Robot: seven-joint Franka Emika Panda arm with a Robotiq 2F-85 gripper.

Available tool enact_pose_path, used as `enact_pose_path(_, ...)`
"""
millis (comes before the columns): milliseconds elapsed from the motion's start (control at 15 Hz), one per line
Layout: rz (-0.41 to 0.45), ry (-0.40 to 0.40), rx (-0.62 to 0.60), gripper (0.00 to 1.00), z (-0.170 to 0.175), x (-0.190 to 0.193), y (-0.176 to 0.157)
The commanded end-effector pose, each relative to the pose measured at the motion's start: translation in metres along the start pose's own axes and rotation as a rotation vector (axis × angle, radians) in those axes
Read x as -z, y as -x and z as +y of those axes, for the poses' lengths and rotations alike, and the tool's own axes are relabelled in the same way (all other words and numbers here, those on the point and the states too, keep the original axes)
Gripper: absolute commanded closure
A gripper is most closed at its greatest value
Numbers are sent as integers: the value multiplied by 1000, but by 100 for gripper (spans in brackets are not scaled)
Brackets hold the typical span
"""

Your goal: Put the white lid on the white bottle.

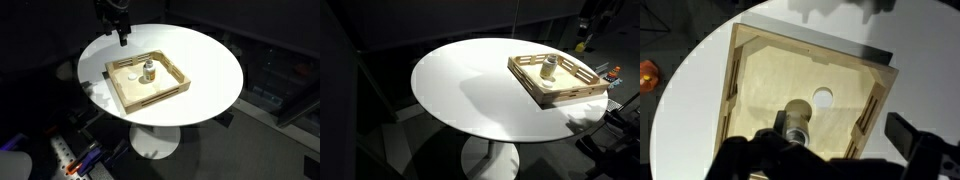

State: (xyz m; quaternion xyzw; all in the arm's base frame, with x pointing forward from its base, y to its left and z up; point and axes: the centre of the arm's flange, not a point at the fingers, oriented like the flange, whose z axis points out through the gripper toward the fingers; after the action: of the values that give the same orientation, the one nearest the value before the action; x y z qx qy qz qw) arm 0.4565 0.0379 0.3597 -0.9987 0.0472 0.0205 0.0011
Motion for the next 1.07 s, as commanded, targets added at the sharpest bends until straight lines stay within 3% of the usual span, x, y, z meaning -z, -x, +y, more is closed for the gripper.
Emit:
enact_pose_path(0,-15,-6,-67,0,5,-25,-13)
enact_pose_path(467,-15,-5,-54,0,10,-22,-17)
enact_pose_path(1000,21,12,-62,0,5,-71,-44)
